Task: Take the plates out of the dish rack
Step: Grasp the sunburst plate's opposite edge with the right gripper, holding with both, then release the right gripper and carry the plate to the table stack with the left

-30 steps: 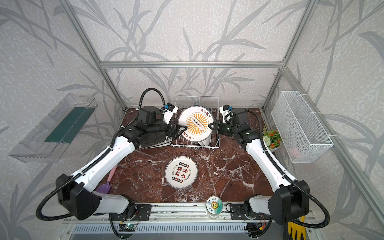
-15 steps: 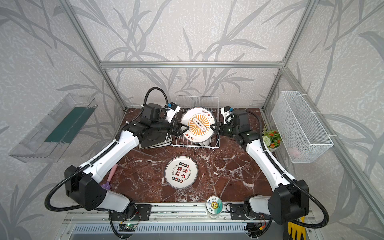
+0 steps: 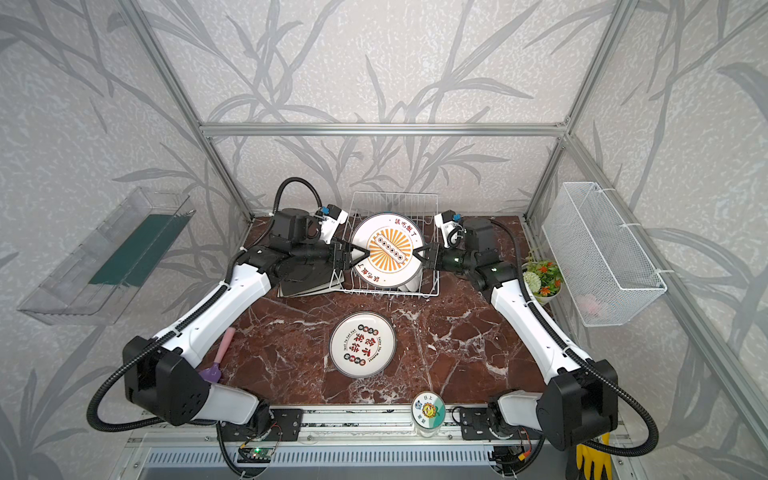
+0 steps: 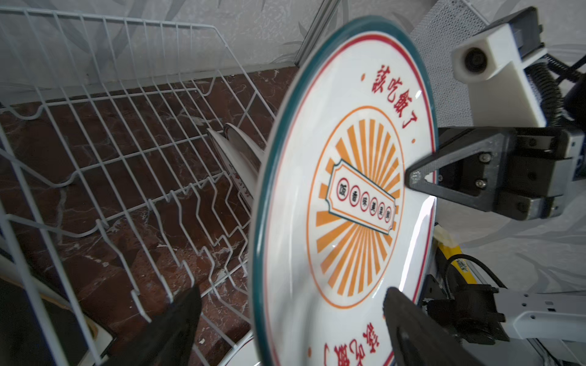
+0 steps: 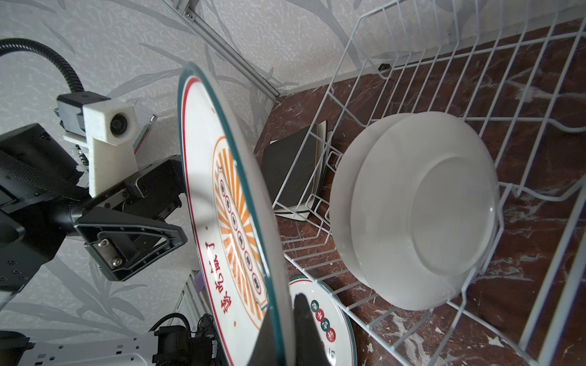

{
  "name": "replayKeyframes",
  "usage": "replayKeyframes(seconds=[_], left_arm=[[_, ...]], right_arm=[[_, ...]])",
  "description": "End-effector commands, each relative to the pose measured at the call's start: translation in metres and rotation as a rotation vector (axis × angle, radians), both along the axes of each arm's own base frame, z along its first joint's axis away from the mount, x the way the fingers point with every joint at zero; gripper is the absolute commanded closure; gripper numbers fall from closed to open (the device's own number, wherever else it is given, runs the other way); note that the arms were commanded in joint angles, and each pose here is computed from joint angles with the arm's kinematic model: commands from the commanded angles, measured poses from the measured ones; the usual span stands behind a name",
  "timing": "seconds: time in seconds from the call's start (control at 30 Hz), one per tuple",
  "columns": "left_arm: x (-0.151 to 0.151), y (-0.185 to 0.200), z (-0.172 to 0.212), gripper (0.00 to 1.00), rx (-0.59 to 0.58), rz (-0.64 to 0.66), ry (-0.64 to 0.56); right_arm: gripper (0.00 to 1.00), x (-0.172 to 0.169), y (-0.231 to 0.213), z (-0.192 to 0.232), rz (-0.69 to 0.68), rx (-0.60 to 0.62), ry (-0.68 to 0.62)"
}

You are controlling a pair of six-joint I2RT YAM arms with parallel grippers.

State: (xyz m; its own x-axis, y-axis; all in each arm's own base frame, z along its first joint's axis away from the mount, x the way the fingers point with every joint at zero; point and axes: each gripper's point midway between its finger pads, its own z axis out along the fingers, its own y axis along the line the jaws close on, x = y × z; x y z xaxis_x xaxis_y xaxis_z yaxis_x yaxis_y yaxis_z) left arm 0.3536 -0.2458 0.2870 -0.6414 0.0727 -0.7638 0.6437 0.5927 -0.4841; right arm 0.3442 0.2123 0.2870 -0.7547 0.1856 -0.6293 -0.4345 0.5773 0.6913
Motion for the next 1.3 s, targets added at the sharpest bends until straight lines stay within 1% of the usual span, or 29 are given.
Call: replayKeyframes(seconds=[0.0,0.13,0.27,0.4,0.5,0.57,0.67,0.77,0.9,0.97,1.1,1.17,1.27], left_arm=[[-0.01,-0.015,0.007,0.14,-0.084,-0.1,0.026],[-0.012,-0.024,0.008,0.3,-0.129,-0.156,0.055],[-0.014,-0.028,0.006,0.43,-0.14,-0.183,0.074],[-0.016,-0.028,0.004,0.61,-0.141,-0.194,0.092],[-0.017,-0.027,0.002,0.82,-0.133,-0.188,0.102],[-0.018,-0.026,0.0,1.0,-0.116,-0.183,0.108],[-0.018,-0.023,-0.003,1.0,-0.102,-0.168,0.114],[-0.017,-0.023,-0.003,1.0,-0.106,-0.156,0.119],[-0.017,-0.022,-0.001,1.0,-0.113,-0.143,0.123],[-0.017,-0.019,0.001,1.0,-0.109,-0.13,0.118],[-0.02,-0.015,0.006,1.0,-0.108,-0.11,0.132],[-0.022,-0.011,0.006,1.0,-0.105,-0.097,0.148],[-0.03,-0.001,0.001,1.0,-0.081,-0.07,0.194]], right_arm=[[1.0,-0.003,0.009,0.031,0.06,0.051,-0.109],[1.0,-0.001,0.013,0.029,0.077,0.053,-0.122],[1.0,-0.002,0.017,0.024,0.101,0.049,-0.129],[1.0,-0.004,0.021,0.02,0.127,0.036,-0.141],[1.0,-0.004,0.021,0.015,0.125,0.028,-0.137],[1.0,-0.005,0.02,0.012,0.124,0.026,-0.133],[0.99,-0.004,0.02,0.009,0.121,0.02,-0.13],[0.91,-0.003,0.017,0.006,0.1,0.0,-0.121],[0.76,-0.003,0.013,0.005,0.077,-0.014,-0.119],[0.64,-0.002,0.01,0.006,0.058,-0.029,-0.124],[0.44,-0.001,0.003,0.006,0.026,-0.073,-0.14],[0.39,0.0,-0.001,0.007,0.01,-0.103,-0.154],[0.27,0.0,-0.008,0.006,-0.016,-0.149,-0.181]])
